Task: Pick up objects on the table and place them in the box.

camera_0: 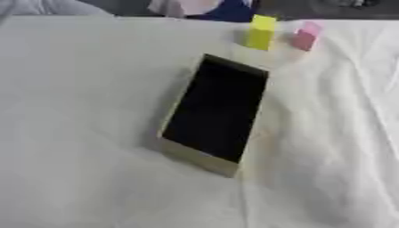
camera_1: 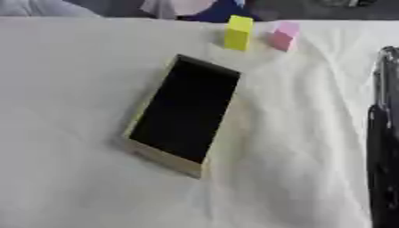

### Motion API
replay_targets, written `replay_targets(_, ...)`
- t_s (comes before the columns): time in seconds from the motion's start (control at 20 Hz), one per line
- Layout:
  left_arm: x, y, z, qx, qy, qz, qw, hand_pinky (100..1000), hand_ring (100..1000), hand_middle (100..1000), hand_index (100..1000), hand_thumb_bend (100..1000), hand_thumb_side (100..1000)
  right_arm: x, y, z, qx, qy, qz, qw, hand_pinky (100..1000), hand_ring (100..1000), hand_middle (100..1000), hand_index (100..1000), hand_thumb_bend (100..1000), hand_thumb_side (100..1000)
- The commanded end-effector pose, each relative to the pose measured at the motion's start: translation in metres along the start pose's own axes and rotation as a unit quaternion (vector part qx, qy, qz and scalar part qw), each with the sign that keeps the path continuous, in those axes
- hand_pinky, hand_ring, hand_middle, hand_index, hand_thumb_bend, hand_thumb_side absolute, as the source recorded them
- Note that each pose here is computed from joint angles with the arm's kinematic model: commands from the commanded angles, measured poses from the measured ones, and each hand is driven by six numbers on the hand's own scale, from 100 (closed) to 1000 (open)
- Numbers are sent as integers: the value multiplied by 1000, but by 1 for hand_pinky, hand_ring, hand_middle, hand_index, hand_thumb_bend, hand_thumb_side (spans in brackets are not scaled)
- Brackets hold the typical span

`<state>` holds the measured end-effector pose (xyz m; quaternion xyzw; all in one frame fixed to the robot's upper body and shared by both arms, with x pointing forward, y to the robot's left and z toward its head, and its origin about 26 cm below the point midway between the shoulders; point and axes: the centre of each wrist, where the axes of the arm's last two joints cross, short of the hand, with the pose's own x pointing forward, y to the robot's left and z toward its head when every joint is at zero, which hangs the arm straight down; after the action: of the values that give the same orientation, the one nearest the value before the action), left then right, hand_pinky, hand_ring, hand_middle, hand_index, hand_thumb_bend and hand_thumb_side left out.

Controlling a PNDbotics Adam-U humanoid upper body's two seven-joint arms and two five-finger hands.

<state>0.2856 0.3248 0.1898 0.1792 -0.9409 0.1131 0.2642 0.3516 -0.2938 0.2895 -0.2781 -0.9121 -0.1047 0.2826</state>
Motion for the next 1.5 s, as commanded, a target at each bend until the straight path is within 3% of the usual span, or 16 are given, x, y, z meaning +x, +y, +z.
replay_targets(0.05,7,0,-7,-11,-16,0,1000,694,740,744,855,352,756,4,-7,-27,19,-20,64,998,792,798,813,827,100,797)
replay_targets(0.3,7,1,-7,-14,-16,-1,1000,693,740,745,855,351,756,0,-4,-58,38,3,129,991,812,831,833,840,100,806)
replay_targets(0.7,7,1,-7,-20,-16,-3,1000,693,741,746,856,349,757,1,23,-94,74,54,203,975,860,890,866,871,100,853)
replay_targets(1.1,8,0,-9,-24,-19,-2,1000,692,740,746,856,345,759,-21,60,-96,122,152,258,946,869,907,880,882,100,924)
replay_targets(1.5,9,-3,-12,-28,-23,6,999,691,740,746,855,343,759,-36,121,-75,109,233,290,922,885,932,903,908,100,980)
